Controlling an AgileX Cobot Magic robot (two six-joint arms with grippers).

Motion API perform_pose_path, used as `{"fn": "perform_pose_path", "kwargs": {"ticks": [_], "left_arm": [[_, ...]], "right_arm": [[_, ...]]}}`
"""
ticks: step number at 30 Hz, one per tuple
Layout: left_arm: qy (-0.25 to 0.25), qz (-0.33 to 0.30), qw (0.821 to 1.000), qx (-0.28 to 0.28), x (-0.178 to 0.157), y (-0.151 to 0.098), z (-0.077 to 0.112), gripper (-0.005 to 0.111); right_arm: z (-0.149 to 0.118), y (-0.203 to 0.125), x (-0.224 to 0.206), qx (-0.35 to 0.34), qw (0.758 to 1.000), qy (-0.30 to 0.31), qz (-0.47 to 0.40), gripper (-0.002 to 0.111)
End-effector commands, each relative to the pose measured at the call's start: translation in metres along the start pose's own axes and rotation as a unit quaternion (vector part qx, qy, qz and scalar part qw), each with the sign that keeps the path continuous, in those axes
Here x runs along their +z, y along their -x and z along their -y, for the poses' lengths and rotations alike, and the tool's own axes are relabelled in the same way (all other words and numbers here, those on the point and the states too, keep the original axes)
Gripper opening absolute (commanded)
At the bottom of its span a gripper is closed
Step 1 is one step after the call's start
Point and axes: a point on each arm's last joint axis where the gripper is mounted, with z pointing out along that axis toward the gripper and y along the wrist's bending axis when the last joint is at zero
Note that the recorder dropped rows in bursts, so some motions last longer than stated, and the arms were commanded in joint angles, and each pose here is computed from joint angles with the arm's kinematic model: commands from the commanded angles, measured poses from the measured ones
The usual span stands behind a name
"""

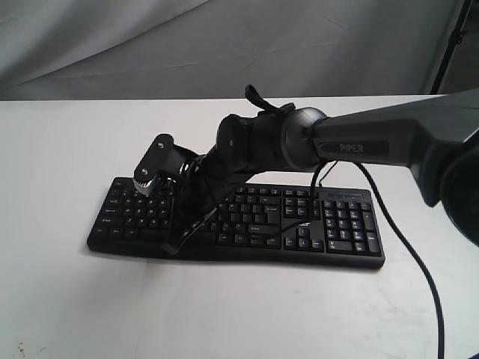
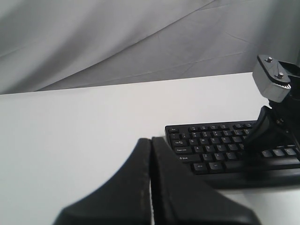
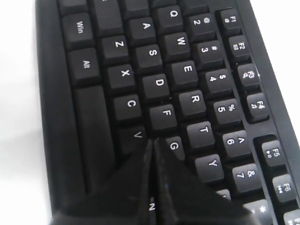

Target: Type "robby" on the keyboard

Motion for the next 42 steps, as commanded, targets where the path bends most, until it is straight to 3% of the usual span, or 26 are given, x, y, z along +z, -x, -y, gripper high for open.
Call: {"fn": "perform_pose_path", "kwargs": {"ticks": [1, 24, 42], "left_arm": [[-0.003, 0.002, 1.0, 0.001, 0.0, -0.001, 0.0, 0.0], [-0.003, 0.002, 1.0, 0.001, 0.0, -0.001, 0.0, 0.0], [-0.003, 0.002, 1.0, 0.001, 0.0, -0.001, 0.0, 0.0]], "right_arm": [[0.0, 0.003, -0.001, -0.001, 1.0, -0.004, 0.007, 0.0], [-0.002, -0.006, 0.012, 0.005, 1.0, 0.009, -0.01, 0.0], [0.0, 0.003, -0.005, -0.003, 1.0, 0.002, 0.003, 0.0]]}}
